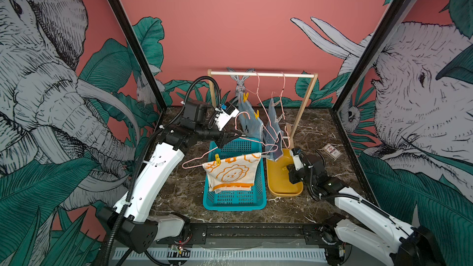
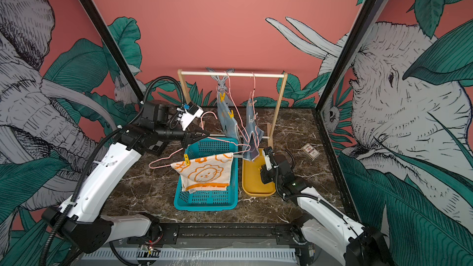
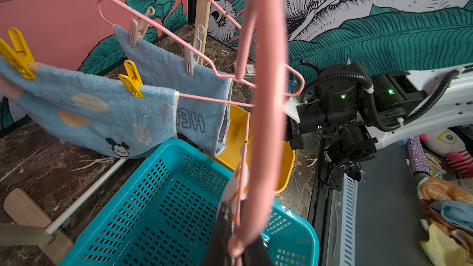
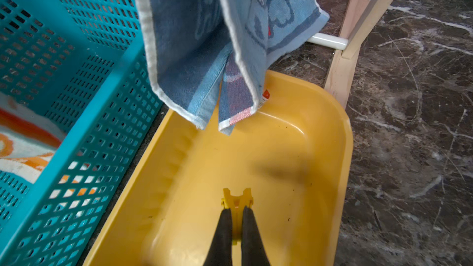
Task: Remove the clothespins securing towels to the hanger
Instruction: Place the clothespin in the storage box.
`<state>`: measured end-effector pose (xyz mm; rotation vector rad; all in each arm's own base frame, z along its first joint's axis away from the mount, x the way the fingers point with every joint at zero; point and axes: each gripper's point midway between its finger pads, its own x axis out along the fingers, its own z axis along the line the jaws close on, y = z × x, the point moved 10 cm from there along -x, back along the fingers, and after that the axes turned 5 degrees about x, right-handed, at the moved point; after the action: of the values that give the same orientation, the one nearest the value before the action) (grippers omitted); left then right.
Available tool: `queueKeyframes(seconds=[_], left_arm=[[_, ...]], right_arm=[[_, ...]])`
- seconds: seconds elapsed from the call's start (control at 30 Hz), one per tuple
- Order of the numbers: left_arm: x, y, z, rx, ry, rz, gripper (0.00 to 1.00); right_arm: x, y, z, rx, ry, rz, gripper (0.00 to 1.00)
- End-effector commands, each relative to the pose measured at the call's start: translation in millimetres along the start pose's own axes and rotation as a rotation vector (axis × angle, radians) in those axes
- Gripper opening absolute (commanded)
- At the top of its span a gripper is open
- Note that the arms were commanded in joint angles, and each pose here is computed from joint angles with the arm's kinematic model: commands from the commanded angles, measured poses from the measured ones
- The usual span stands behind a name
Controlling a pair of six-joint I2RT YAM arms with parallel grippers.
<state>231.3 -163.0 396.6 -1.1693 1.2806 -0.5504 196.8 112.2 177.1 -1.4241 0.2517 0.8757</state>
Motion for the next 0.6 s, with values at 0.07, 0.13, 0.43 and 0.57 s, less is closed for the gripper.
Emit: queueKeyframes(seconds=[0.07,0.13,0.43,0.57], left_arm=[[-6,-3,-4,0.028,0.004,-0.030,0.00],[-6,-3,-5,0.028,0.004,-0.031,0.00],[-10,-4,-7,0.040,-0.001,-0.037,0.00],[-9,-4,-7,0.039,-0.001,-0.035,0.00]], right_arm=[[15,-15,0,0.055,-0.046,-0.060,0.03],[22,-17,-2,0.065,-0.043,-0.048,0.04],[42,-25,-17,0.069,-0.003,-0.004,0.08],[49,-28,-21,0.075,0.008,0.012,0.15]])
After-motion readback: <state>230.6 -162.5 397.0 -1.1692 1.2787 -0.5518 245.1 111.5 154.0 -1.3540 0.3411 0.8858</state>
